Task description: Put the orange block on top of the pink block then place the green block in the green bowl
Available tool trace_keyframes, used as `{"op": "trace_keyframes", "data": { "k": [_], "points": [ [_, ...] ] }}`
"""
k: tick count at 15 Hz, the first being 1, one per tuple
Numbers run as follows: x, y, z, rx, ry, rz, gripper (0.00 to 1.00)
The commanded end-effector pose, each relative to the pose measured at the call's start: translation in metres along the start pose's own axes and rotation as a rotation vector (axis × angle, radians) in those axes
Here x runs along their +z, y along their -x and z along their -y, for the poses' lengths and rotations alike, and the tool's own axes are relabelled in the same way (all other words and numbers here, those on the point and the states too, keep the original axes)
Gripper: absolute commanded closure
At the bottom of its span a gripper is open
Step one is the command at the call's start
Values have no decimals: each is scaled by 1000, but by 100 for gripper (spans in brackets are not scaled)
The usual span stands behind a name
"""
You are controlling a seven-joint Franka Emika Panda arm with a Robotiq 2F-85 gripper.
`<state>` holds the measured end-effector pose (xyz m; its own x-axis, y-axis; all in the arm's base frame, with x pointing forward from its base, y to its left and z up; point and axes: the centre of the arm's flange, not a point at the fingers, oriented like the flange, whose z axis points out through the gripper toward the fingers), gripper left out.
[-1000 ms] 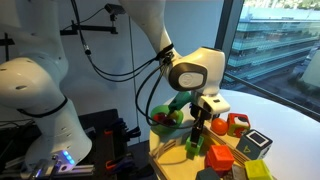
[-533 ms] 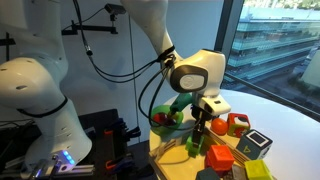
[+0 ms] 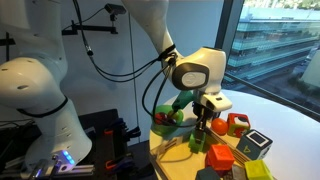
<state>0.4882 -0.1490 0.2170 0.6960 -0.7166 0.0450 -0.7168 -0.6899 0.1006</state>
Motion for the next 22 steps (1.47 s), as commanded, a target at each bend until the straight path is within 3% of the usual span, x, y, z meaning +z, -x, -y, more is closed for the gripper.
{"op": "trace_keyframes", "data": {
  "k": [1, 14, 22],
  "points": [
    [-28, -5, 7, -41, 4, -8, 72],
    [-105, 27, 57, -250, -89, -61, 72],
    [-138, 63, 54, -457, -101, -42, 72]
  ]
}}
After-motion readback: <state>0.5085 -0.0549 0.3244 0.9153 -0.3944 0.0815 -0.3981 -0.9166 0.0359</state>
